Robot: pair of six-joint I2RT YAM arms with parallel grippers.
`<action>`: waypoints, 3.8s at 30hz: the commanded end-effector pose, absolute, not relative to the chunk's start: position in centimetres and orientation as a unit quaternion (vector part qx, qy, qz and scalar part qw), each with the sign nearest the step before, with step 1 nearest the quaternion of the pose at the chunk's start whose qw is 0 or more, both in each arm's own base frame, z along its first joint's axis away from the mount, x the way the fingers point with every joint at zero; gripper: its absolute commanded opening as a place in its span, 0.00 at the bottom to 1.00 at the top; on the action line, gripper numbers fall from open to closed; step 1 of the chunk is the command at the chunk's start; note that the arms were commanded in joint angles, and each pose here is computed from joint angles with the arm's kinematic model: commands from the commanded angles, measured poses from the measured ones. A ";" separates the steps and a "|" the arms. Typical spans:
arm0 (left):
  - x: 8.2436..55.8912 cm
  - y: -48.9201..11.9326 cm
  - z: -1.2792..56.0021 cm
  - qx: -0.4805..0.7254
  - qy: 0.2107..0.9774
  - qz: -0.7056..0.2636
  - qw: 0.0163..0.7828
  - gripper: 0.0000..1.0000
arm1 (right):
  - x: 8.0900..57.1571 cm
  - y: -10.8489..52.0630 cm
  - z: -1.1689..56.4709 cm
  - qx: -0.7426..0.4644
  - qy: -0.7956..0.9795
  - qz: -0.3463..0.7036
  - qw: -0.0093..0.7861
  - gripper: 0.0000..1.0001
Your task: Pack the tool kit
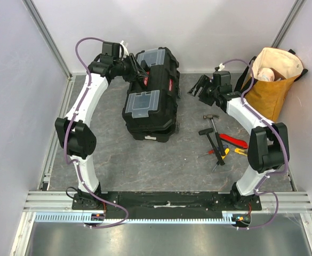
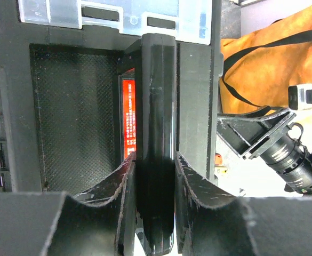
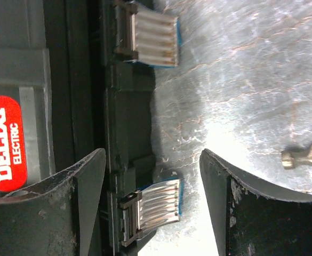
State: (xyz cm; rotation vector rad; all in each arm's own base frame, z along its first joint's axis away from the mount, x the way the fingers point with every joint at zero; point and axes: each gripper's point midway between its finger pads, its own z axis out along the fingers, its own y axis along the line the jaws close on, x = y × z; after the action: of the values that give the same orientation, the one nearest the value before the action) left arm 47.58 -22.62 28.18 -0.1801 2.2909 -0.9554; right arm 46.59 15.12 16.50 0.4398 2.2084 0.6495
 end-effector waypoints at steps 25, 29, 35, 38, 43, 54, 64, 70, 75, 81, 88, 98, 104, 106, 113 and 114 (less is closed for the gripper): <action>46.0 -13.5 42.2 -0.010 0.779 -0.431 0.456 0.02 | 47.7 23.5 8.3 0.055 0.927 0.178 0.326 0.70; 46.1 -9.3 41.5 -0.014 0.788 -0.402 0.466 0.02 | 47.8 22.0 7.4 0.080 0.933 0.137 0.324 0.66; 46.6 -2.3 40.5 -0.032 0.786 -0.401 0.469 0.02 | 47.4 18.4 7.5 0.165 0.926 0.095 0.325 0.68; 46.4 0.0 39.3 -0.042 0.790 -0.396 0.466 0.02 | 47.1 16.1 7.6 0.193 0.923 0.068 0.326 0.65; 47.0 2.0 36.9 -0.053 0.809 -0.353 0.466 0.02 | 46.7 12.6 8.1 0.232 0.911 0.035 0.338 0.63; 48.1 3.3 30.3 -0.097 0.842 -0.337 0.411 0.02 | 46.3 9.0 12.1 0.258 0.882 -0.022 0.393 0.59; 48.8 3.8 25.4 -0.126 0.854 -0.340 0.374 0.02 | 46.0 8.4 12.0 0.241 0.884 -0.052 0.397 0.58; 48.8 3.2 25.4 -0.119 0.849 -0.358 0.370 0.11 | 46.2 11.0 11.6 0.210 0.894 0.017 0.396 0.62; 48.8 3.2 25.7 -0.118 0.848 -0.358 0.372 0.22 | 47.6 14.4 16.1 0.157 0.878 0.105 0.441 0.74; 48.8 3.5 25.5 -0.127 0.851 -0.351 0.370 0.29 | 47.4 21.8 19.1 0.020 0.858 0.228 0.460 0.93; 48.5 3.7 26.6 -0.131 0.850 -0.340 0.380 0.42 | 46.8 25.4 14.7 -0.023 0.892 0.194 0.407 0.96; 48.2 4.2 27.0 -0.134 0.856 -0.321 0.383 0.51 | 46.9 24.3 8.9 0.010 0.929 0.117 0.350 0.80; 47.6 5.4 26.1 -0.156 0.863 -0.301 0.376 0.53 | 46.1 22.3 6.7 0.051 0.942 0.066 0.324 0.66; 47.5 5.4 26.1 -0.156 0.863 -0.300 0.376 0.54 | 45.9 21.8 6.4 0.059 0.943 0.057 0.322 0.63; 46.7 3.1 23.9 -0.126 0.853 -0.364 0.352 0.54 | 45.2 19.4 5.6 0.096 0.945 0.038 0.310 0.57; 46.6 2.9 22.9 -0.127 0.853 -0.369 0.347 0.54 | 45.1 19.2 5.5 0.100 0.945 0.038 0.309 0.56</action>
State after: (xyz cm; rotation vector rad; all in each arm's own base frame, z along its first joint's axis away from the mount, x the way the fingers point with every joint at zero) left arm 47.57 5.63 21.77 -0.4724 2.2696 -0.8291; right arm 46.35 24.22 7.23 0.1478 2.4353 0.2919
